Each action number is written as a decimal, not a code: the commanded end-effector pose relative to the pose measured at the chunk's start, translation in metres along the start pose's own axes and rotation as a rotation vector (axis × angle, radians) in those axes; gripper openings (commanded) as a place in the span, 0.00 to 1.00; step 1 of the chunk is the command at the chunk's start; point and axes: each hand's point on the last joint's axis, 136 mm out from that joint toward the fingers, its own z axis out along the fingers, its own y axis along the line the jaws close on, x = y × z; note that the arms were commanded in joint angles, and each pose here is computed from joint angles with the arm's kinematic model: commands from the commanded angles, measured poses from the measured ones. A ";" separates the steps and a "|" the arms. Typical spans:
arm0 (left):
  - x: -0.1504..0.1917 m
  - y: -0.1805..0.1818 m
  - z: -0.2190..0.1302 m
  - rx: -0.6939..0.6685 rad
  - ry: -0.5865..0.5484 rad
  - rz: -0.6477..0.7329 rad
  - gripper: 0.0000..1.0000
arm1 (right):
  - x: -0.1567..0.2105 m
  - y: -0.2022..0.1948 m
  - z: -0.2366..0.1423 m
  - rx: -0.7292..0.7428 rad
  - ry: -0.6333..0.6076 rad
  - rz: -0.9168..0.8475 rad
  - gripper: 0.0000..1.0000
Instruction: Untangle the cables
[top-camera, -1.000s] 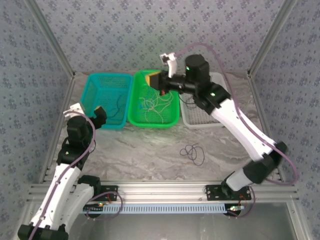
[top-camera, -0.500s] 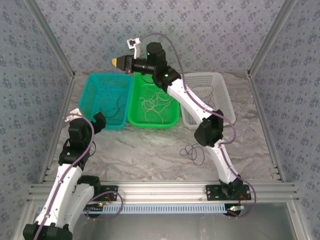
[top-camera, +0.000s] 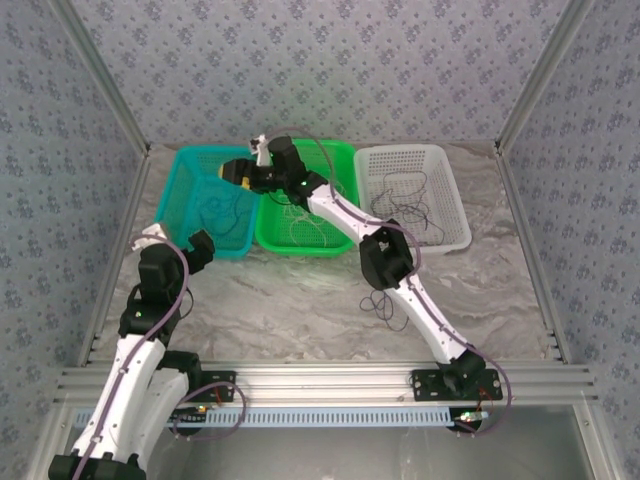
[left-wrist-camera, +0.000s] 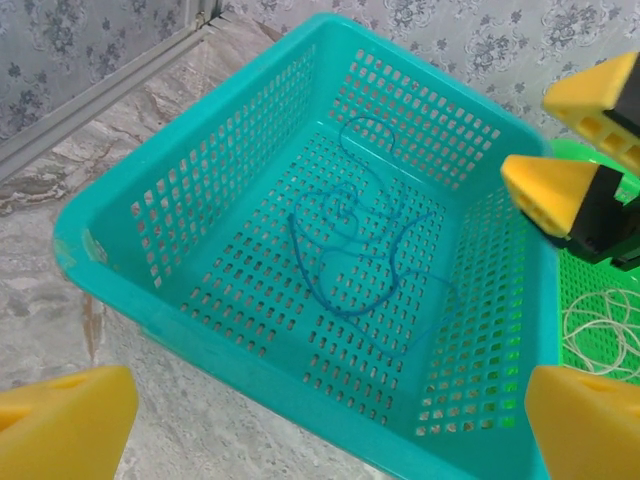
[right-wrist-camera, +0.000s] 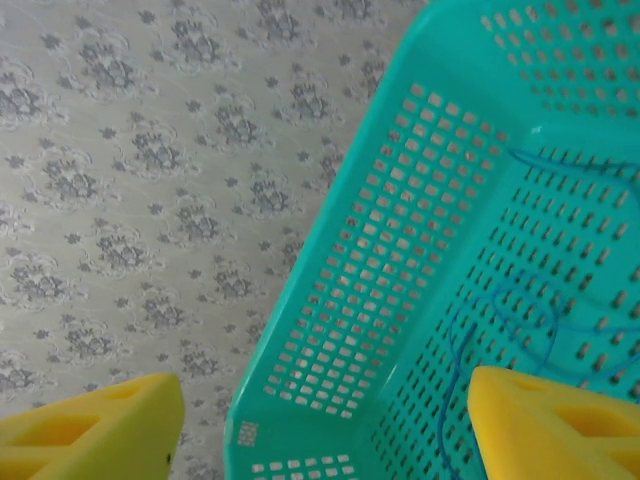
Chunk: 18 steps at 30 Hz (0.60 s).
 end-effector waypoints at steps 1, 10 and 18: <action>-0.004 -0.006 -0.003 0.037 -0.005 -0.023 0.99 | -0.031 0.092 -0.031 -0.146 -0.038 -0.106 0.78; 0.014 -0.035 -0.001 0.205 0.062 -0.001 0.99 | 0.040 0.114 -0.141 0.226 0.166 -0.474 0.77; 0.045 -0.094 -0.009 0.372 0.096 0.198 0.99 | 0.112 0.024 -0.322 0.722 0.091 -0.382 0.57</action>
